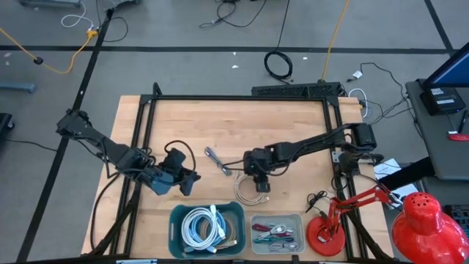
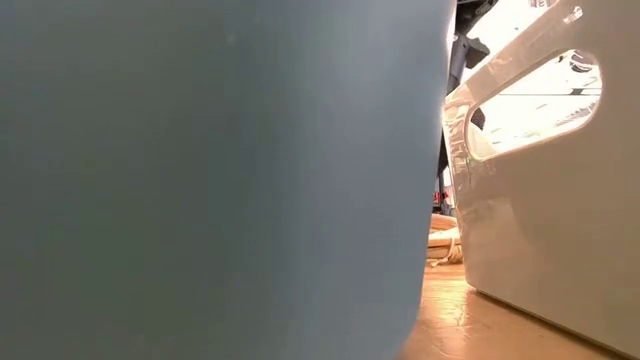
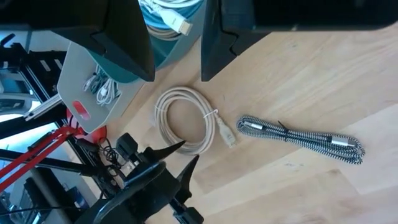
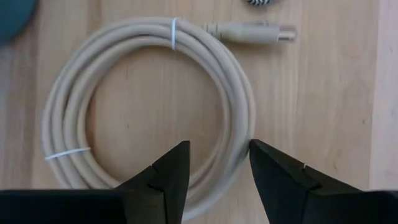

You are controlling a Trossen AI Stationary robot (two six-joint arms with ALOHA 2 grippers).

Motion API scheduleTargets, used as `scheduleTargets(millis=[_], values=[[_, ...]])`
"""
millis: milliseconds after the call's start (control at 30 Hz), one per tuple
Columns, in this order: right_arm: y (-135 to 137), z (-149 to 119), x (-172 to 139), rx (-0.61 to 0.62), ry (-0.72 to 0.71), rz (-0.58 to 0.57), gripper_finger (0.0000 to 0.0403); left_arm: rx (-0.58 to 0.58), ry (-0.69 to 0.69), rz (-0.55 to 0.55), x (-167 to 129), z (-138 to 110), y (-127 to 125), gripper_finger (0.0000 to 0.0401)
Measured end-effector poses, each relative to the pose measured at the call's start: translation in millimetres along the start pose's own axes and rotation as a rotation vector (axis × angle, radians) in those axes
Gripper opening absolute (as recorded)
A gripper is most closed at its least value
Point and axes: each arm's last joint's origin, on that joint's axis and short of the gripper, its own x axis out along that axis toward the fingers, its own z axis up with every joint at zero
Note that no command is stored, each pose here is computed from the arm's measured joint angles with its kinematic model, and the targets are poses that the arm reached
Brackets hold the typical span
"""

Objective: Pick & Place USB Port
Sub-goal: Put the small black charger cable into the grey bin

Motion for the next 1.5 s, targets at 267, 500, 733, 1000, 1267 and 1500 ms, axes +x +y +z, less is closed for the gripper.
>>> scheduleTargets(millis=[267, 500, 733, 1000, 1267, 1500], values=[[-2.4, -0.4, 16.9, -0.010, 0.012, -0.001, 0.0157, 0.000, 0.000, 0.000, 0.0, 0.0, 0.0, 0.0131], [-1.5, 2.8, 4.9, 0.010, -0.028, -0.007, 0.0157, -0.080, -0.027, 0.181, 6.2, 9.2, 19.3, 0.0131], [-3.1, 11.5, -44.9, 0.067, -0.184, -0.045, 0.0157, -0.027, 0.126, 0.191, 44.8, 51.4, 34.2, 0.0131], [0.9, 14.9, -109.1, 0.127, -0.415, -0.037, 0.0157, 0.313, 0.480, 0.173, 101.1, 86.3, 80.9, 0.0131], [1.9, 12.6, -131.8, 0.195, -0.498, -0.072, 0.0157, 0.738, 0.697, 0.182, 157.9, 108.1, 97.3, 0.0131], [1.7, 10.0, -130.3, 0.209, -0.469, -0.074, 0.0157, 0.932, 0.881, 0.154, 207.1, 112.3, 84.5, 0.0131]])
